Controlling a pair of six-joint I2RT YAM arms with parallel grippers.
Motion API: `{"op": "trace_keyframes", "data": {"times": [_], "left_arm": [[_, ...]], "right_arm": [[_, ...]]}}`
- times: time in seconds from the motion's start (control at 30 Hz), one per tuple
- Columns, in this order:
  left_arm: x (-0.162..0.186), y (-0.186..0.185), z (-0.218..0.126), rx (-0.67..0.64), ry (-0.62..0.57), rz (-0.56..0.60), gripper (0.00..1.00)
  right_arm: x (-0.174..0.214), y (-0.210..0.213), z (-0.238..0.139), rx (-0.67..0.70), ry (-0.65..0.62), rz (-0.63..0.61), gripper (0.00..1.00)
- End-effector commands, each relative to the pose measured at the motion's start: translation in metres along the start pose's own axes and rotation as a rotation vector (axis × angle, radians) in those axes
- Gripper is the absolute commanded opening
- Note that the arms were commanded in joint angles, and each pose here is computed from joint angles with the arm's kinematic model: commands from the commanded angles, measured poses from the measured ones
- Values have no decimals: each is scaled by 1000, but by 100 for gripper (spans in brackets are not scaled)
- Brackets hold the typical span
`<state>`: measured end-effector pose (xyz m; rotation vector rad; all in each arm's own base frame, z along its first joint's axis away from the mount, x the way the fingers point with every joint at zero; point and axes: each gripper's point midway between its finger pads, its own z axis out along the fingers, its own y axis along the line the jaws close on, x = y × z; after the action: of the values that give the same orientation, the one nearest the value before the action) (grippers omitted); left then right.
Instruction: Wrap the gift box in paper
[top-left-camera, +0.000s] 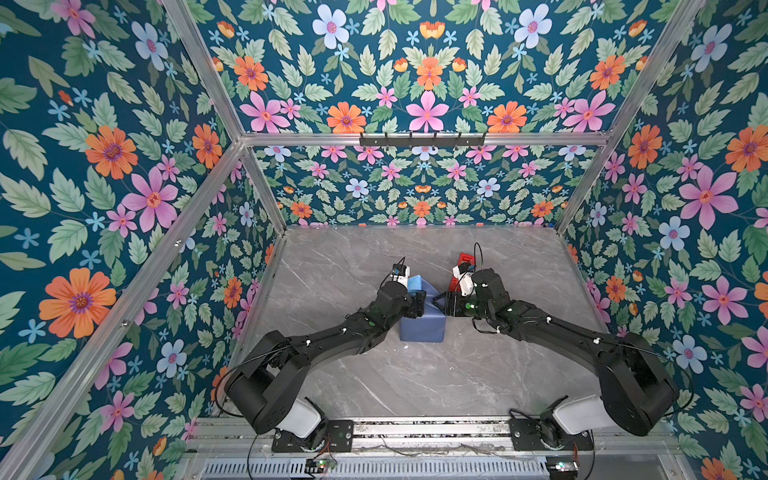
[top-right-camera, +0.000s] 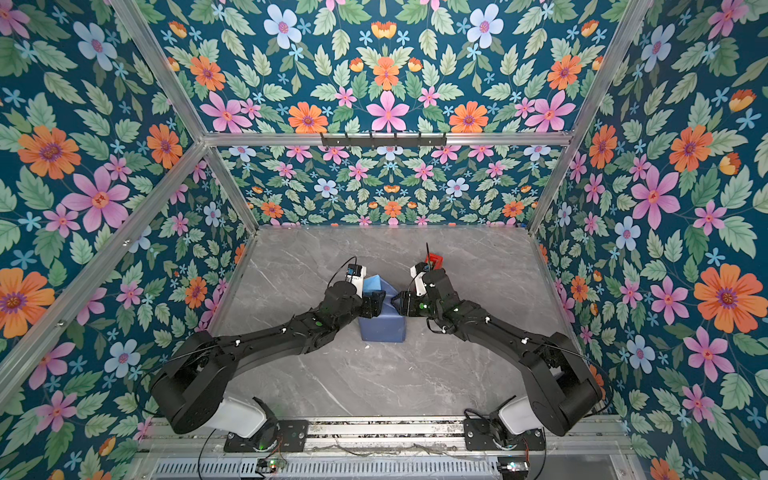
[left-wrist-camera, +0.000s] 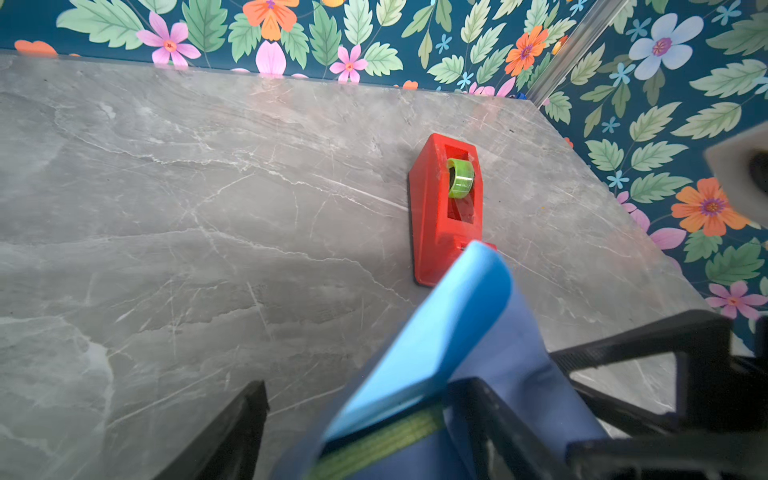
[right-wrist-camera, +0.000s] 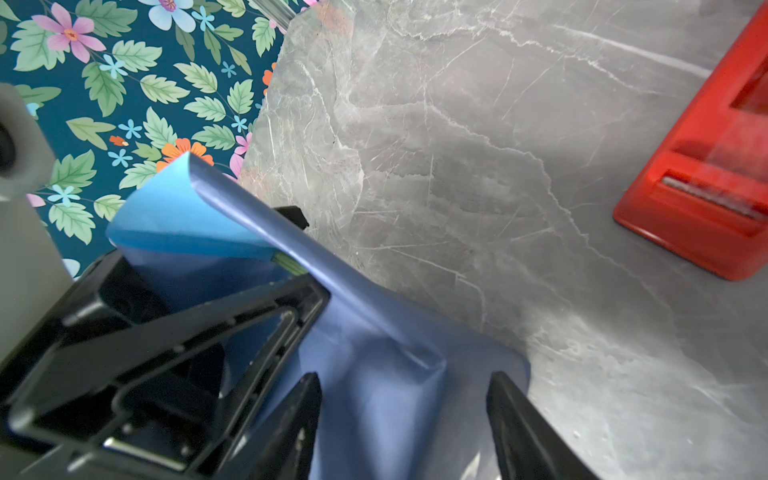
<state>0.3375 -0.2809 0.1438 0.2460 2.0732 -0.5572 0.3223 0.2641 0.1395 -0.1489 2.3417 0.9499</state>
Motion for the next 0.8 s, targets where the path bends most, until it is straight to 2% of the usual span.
{"op": "trace_keyframes", "data": {"times": [0.0, 0.23, 0.47, 0.77], "left_arm": [[18, 10, 0, -38, 61, 23, 77], [19, 11, 0, -43, 62, 25, 77], [19, 12, -1, -43, 61, 24, 77], [20, 10, -1, -34, 64, 21, 76]], "right_arm": [[13, -5, 0, 10, 47, 25, 65], [31, -20, -9, 38, 71, 52, 65], [15, -9, -28, -4, 15, 39, 66], [-13, 2, 0, -47, 5, 29, 66]]}}
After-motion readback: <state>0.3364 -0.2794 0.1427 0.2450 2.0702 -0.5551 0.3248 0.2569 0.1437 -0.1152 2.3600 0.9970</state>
